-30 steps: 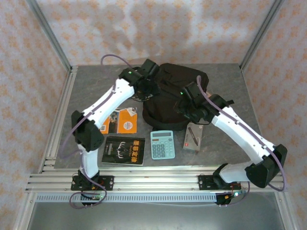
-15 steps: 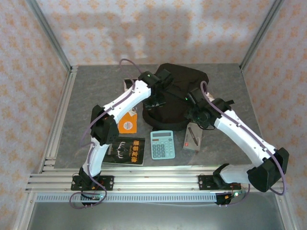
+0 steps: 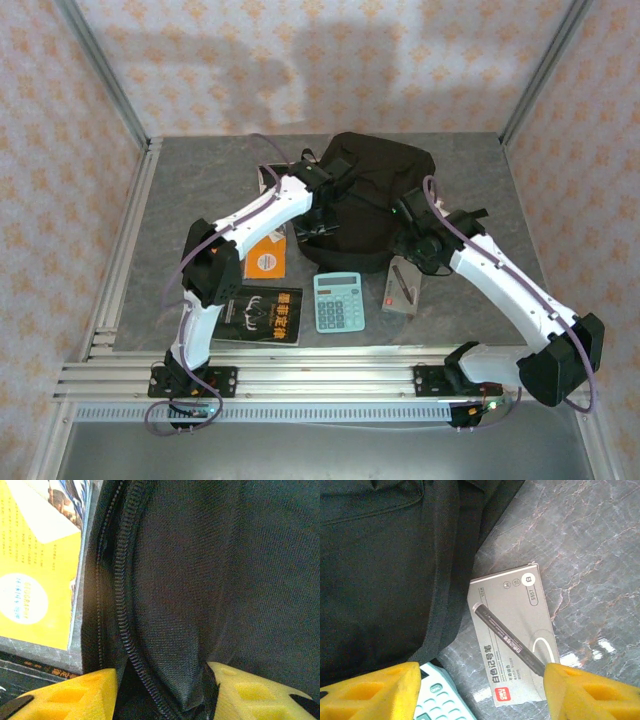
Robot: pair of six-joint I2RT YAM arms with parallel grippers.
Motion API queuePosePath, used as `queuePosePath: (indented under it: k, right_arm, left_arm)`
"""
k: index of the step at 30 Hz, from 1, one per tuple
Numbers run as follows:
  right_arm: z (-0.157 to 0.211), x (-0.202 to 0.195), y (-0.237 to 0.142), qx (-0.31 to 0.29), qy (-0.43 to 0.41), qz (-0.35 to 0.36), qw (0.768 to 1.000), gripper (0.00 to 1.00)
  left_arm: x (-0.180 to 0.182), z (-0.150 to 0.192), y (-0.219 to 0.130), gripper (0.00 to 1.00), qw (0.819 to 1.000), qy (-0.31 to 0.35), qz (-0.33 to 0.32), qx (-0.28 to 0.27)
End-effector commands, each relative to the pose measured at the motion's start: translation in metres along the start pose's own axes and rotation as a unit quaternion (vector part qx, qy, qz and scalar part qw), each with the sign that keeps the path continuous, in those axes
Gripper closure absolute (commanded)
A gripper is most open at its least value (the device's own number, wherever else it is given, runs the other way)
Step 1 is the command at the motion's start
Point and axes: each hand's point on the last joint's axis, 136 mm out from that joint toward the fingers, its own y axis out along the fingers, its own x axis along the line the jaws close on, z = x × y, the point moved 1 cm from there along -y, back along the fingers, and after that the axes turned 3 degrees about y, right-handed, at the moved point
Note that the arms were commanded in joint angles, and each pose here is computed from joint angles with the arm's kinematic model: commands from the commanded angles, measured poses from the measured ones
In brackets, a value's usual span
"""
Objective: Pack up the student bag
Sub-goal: Unzip the student bag at the top-right of the table, then open the student bag at the top-right of the table.
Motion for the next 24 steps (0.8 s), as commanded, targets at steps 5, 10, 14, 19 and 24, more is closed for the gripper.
queuePosePath:
  k: [5,10,14,19,24]
  right_arm:
    - [0.006,0.005,0.004,0.015,0.007,-0.024,1.000,0.38]
    - [0.001,0.004,-0.003,0.000,0.002,-0.034,0.999,0.44]
    - [-0.001,0.005,-0.005,-0.006,-0.009,-0.037,0.999,0.51]
    - [-0.008,0.009,-0.011,-0.017,-0.022,-0.044,0.999,0.58]
    - [-0.016,0.019,-0.016,-0.026,-0.029,-0.055,0.998,0.62]
  left_arm:
    - [-0.007,-0.027,0.008,0.70,0.998,0.004,-0.026,-0.049]
    - [-0.003,-0.036,-0.005,1.00,0.997,0.012,-0.021,-0.073]
    - [0.003,-0.042,-0.019,1.00,0.996,0.009,-0.008,-0.084]
    - [0.010,-0.057,-0.054,1.00,0.993,-0.007,0.031,-0.114]
    - [0.015,-0.070,-0.086,1.00,0.987,-0.029,0.079,-0.135]
